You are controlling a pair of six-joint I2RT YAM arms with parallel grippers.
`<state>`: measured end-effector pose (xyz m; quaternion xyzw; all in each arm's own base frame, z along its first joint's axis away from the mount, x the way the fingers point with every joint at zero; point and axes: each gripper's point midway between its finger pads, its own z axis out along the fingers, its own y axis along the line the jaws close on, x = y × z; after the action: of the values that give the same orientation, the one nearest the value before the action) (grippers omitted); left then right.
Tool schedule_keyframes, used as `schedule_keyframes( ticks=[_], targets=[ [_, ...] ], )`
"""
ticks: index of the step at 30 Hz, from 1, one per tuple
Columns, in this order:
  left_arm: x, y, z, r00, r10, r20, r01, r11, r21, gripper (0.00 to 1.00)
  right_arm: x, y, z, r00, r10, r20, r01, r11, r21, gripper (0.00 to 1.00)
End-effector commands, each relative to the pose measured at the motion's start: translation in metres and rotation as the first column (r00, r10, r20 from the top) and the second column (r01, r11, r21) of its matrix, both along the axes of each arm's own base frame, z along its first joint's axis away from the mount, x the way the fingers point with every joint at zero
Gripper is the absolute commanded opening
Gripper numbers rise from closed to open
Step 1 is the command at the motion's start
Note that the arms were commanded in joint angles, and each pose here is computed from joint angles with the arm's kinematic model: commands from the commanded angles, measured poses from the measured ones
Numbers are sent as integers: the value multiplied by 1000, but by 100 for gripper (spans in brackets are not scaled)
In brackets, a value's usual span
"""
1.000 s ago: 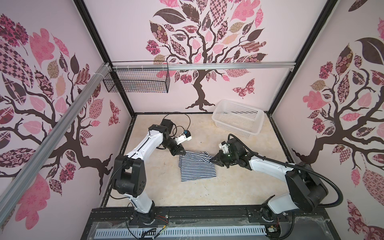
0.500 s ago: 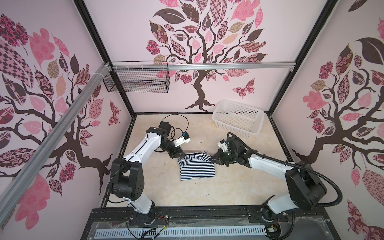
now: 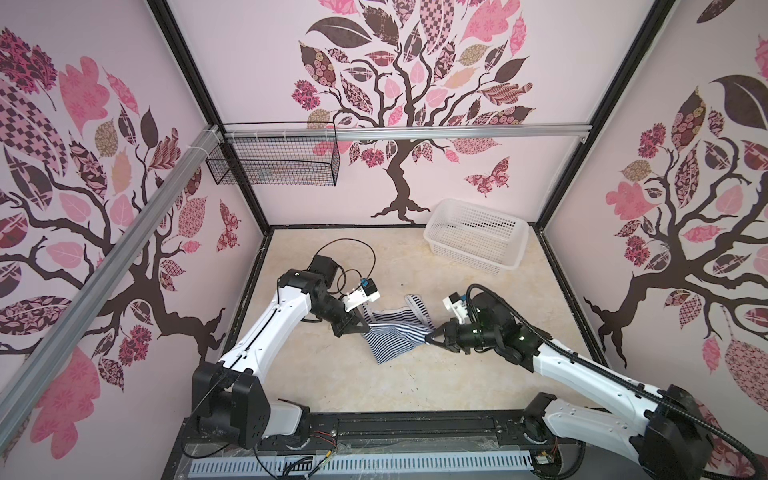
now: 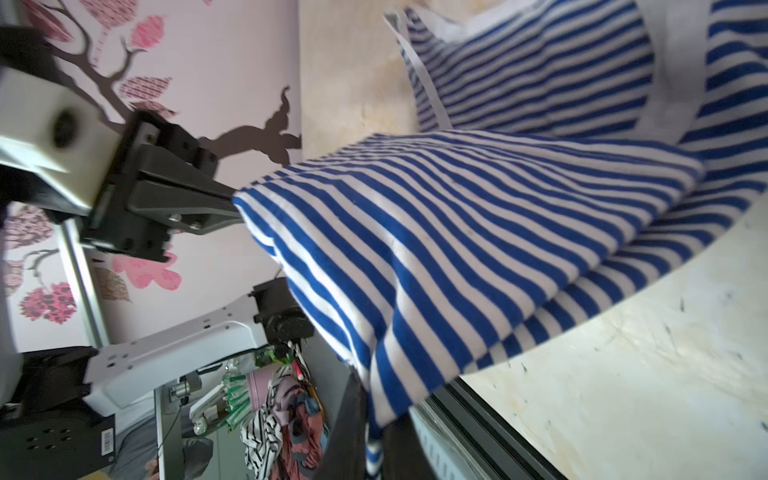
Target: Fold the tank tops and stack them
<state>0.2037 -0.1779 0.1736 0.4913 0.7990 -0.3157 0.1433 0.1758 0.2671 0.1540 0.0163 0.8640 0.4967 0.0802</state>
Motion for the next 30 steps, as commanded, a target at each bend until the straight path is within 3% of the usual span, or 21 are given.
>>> schedule_keyframes(
  ticks=[1, 14, 23, 30],
  targets=[
    [-15, -1, -7, 1000, -21, -12, 22, 1000, 22, 0, -10, -9, -12, 998, -45, -47, 46, 999, 9, 2],
    [-10, -6, 2, 999, 27, 48, -27, 1000, -7, 0, -55, -36, -29, 994, -85, -72, 88, 995, 47, 0],
    [-15, -11, -13, 1000, 12, -10, -12, 1000, -12, 0, -71, -44, -51, 988, -109, -109, 116, 991, 64, 0],
    [-32, -8, -28, 998, -24, -56, 24, 1000, 1, 0, -80, -46, -64, 988, -85, -129, 87, 996, 8, 0]
  ],
)
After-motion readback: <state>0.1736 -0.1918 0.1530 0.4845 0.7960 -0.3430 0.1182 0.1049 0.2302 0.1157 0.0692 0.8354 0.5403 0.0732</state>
